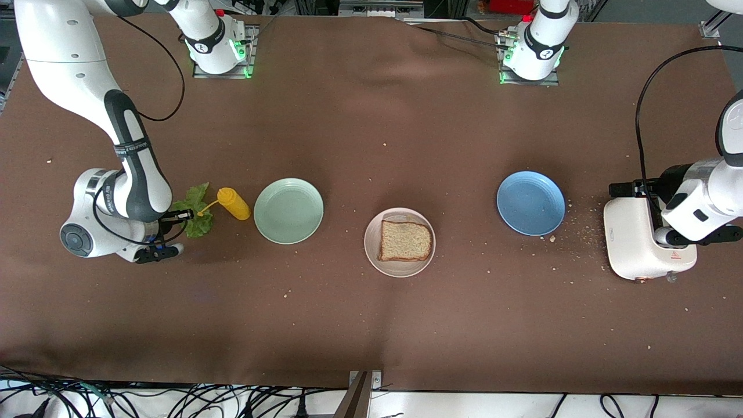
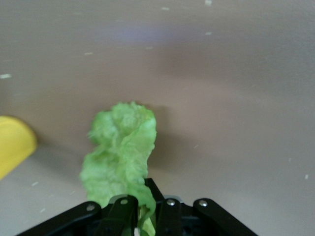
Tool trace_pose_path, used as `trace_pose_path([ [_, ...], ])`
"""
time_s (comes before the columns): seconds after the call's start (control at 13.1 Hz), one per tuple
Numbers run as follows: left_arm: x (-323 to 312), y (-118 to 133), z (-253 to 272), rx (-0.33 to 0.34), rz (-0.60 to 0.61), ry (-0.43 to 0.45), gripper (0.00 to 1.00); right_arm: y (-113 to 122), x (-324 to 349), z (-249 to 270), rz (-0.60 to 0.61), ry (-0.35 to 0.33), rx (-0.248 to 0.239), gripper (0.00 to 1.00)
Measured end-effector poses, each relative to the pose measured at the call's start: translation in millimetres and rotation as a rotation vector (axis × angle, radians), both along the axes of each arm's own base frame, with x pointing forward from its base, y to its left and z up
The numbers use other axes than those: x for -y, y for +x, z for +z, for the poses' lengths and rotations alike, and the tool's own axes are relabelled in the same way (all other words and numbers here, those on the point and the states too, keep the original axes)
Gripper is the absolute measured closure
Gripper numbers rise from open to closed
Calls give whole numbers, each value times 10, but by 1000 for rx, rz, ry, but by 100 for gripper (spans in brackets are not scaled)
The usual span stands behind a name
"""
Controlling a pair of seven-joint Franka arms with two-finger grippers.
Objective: Make sandwich in beige plate with both arms
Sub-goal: 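Grasp the green lettuce leaf with the right gripper, then lay the lettuce leaf onto the bread with the right gripper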
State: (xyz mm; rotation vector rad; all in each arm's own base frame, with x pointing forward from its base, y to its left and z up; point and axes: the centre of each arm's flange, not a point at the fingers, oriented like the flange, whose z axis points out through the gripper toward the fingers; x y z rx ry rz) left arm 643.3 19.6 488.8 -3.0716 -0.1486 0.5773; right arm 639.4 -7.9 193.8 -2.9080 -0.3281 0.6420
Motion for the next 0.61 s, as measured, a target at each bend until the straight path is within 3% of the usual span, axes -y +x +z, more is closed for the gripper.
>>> trace_pose_path([
  [0.23, 0, 0, -1, 0, 0, 0, 0, 149, -169, 631, 7, -11, -9, 93],
  [0.61, 1, -1, -6, -1, 0, 0, 0, 262, -396, 1661, 94, -130, -21, 93],
])
